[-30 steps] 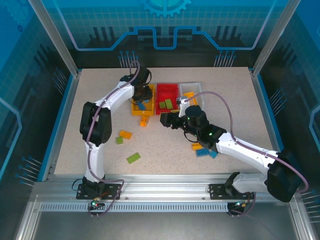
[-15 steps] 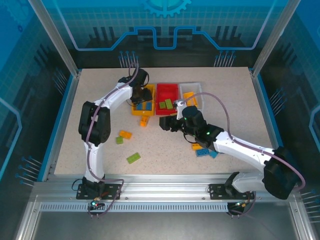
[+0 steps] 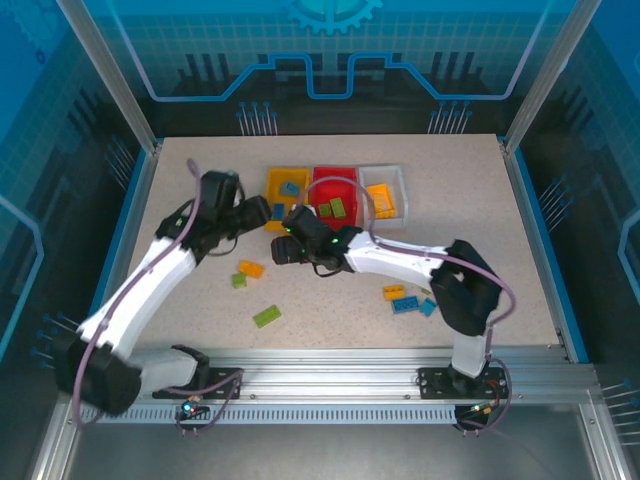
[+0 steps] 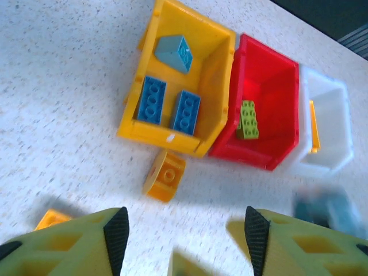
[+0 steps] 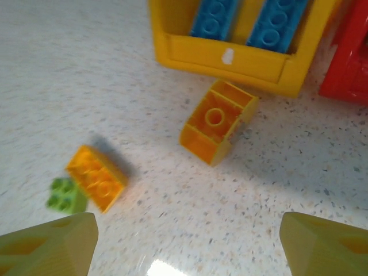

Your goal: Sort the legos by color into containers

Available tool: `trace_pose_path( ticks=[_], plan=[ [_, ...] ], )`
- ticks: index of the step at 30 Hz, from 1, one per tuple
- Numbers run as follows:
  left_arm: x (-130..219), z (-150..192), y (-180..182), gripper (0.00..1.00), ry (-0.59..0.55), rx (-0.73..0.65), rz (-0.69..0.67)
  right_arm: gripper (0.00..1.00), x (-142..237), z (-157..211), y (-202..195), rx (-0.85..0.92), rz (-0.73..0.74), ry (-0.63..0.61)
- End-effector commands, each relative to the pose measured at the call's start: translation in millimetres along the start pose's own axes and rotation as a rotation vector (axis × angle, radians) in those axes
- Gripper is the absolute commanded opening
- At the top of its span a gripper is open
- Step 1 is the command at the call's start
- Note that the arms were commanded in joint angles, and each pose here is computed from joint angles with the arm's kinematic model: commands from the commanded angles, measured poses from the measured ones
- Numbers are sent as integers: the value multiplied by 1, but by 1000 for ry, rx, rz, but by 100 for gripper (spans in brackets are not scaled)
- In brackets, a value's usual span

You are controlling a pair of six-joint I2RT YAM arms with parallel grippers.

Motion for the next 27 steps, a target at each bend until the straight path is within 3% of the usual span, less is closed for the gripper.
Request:
trace_pose_path(
  ticks=[1, 7, 13, 24, 27],
  plan=[
    [23, 20, 5, 66, 12, -37, 147, 85, -19, 4, -7, -130, 121, 78],
    [60, 46, 32, 68, 28, -54, 184, 86, -58, -1, -7, -218, 161, 131],
    [64, 57, 43, 67, 59, -24, 182, 81, -82, -7, -14, -246, 206, 154],
    [59, 58, 37, 66, 78, -6, 209, 30, -76, -16, -13, -161, 243, 118],
    [58, 58, 36, 66, 88, -2, 215, 27, -58, -16, -7, -135, 235, 90]
  ],
)
Point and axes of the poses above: each hand's point on the last joint's axis, 136 mm out from that joint toward the fingers, its own x axis back along the fingers, its own y axis along the line the jaws close on, z = x × y, the point moved 5 cm from there along x, back along the fingers, and after that the axes turned 13 degrees about x, right-handed, at the moved point
